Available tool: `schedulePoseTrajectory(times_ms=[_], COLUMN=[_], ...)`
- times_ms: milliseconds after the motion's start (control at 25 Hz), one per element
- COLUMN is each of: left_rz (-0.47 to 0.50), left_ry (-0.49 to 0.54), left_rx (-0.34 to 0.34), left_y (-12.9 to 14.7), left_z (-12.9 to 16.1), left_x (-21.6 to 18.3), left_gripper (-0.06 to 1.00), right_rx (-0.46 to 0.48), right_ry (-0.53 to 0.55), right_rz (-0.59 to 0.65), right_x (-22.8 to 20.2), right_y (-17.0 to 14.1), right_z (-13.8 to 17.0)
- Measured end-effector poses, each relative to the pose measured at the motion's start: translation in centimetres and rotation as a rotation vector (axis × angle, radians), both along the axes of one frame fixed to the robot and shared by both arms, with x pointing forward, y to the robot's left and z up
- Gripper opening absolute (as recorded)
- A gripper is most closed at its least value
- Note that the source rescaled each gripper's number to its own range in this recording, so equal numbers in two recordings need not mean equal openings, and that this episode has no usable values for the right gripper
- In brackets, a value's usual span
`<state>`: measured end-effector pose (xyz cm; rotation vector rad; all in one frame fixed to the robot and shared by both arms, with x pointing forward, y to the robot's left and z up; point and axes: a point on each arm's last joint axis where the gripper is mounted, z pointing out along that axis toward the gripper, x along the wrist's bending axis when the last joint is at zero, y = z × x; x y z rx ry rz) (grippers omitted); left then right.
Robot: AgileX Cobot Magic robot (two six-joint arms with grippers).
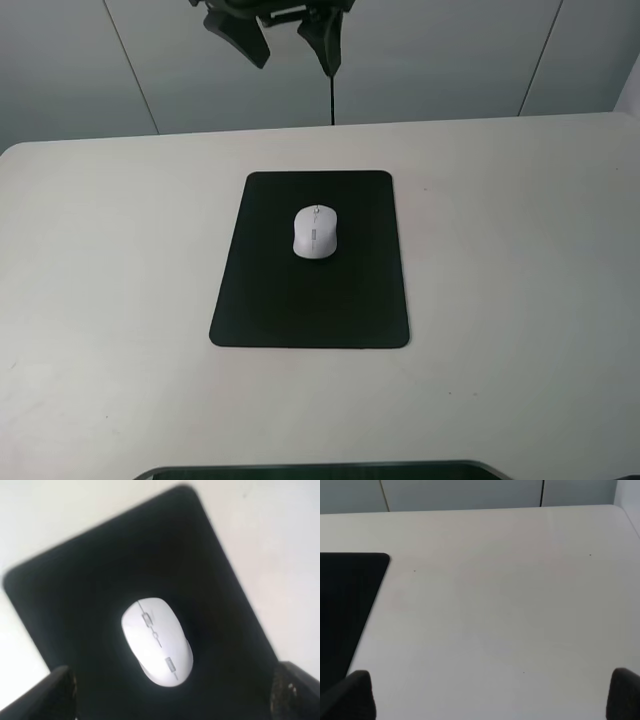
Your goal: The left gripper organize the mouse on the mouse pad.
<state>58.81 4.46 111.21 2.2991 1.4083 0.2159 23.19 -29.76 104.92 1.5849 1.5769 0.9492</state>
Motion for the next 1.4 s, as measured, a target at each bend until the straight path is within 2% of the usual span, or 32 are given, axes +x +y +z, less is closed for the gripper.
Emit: schedulePoseTrajectory(times_ms=[240,400,640,800,1120,1400], left_rz=[0.029,0.028,-0.015,-0.032,0.041,0.148], left_ry=[-0.115,-0.108,-0.072,-0.052,-0.067,-0.014], left_rx=[0.010,0.048,0.156,0.199,0.193,0.175], left_y=[2.8,4.7,8.1,10.8,16.0,20.1], left_z=[4.0,4.1,2.7,2.2,2.6,0.4], left_x=[-1.2,-2.3,-4.4,-6.7,-11.9,-16.2], left_gripper=[1.00,1.00,1.00,1.00,1.00,1.00], right_rx=[0.000,0.000,0.000,0.000,0.000,0.000], right_ry=[0.000,0.000,0.000,0.000,0.000,0.000], right_rz=[0.000,0.000,0.000,0.000,0.000,0.000], right_x=[0.0,0.0,0.0,0.0,0.0,0.0], right_y=[0.0,0.0,0.0,0.0,0.0,0.0], right_z=[0.0,0.0,0.0,0.0,0.0,0.0])
